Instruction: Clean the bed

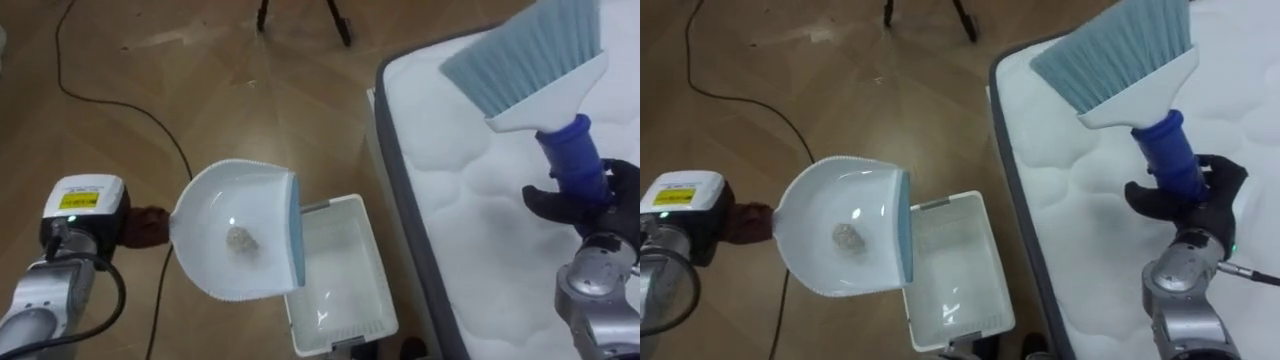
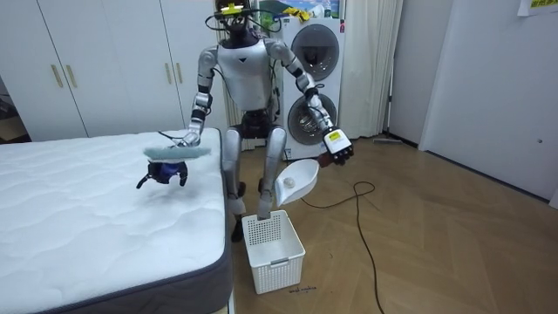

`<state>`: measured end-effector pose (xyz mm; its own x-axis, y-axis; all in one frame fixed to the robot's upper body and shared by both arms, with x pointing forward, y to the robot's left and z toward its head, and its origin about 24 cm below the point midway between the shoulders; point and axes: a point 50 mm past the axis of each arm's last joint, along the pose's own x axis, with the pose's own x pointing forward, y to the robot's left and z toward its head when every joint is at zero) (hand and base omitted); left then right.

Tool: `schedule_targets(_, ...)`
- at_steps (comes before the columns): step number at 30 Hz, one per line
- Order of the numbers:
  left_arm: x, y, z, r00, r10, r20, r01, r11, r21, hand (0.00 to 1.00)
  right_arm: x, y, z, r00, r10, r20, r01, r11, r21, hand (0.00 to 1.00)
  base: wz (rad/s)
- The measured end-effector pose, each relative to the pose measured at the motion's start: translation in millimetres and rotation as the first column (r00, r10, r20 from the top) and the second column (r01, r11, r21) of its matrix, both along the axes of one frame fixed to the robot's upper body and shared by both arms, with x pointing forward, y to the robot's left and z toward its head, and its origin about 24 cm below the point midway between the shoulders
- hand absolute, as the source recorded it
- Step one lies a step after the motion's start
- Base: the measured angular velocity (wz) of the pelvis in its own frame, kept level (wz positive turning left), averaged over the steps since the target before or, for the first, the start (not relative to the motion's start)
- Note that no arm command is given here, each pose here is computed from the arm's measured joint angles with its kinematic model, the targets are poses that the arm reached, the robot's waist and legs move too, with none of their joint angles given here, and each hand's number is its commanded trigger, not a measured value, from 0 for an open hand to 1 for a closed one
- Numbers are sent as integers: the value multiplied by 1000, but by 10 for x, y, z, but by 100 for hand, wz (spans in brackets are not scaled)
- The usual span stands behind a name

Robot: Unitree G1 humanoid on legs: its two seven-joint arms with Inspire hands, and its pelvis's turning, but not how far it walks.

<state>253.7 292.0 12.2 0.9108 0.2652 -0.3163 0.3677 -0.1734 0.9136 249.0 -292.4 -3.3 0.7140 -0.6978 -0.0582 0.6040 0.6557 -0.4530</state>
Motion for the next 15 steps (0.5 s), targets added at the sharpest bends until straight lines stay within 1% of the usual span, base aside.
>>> schedule_targets(2, 5, -12, 15, 1000, -9, 5, 9, 1000, 10, 100, 1, 4, 4, 1000, 9, -3, -9, 1000, -18, 0, 3)
schedule_targets(5, 12, -49, 2, 1000, -28, -2, 28, 999, 19, 100, 3, 5, 3, 1000, 14, -6, -14, 1000, -24, 0, 7)
schedule_targets(10, 50, -59, 35, 999, -33, 10, 33, 999, 22, 100, 20, 12, 14, 1000, 23, -1, -23, 1000, -21, 0, 0)
schedule_targets(15, 144, -93, 177, 997, -63, 54, 61, 997, 50, 100, 27, 3, -1, 1000, 8, -8, -8, 1000, -23, 0, 21)
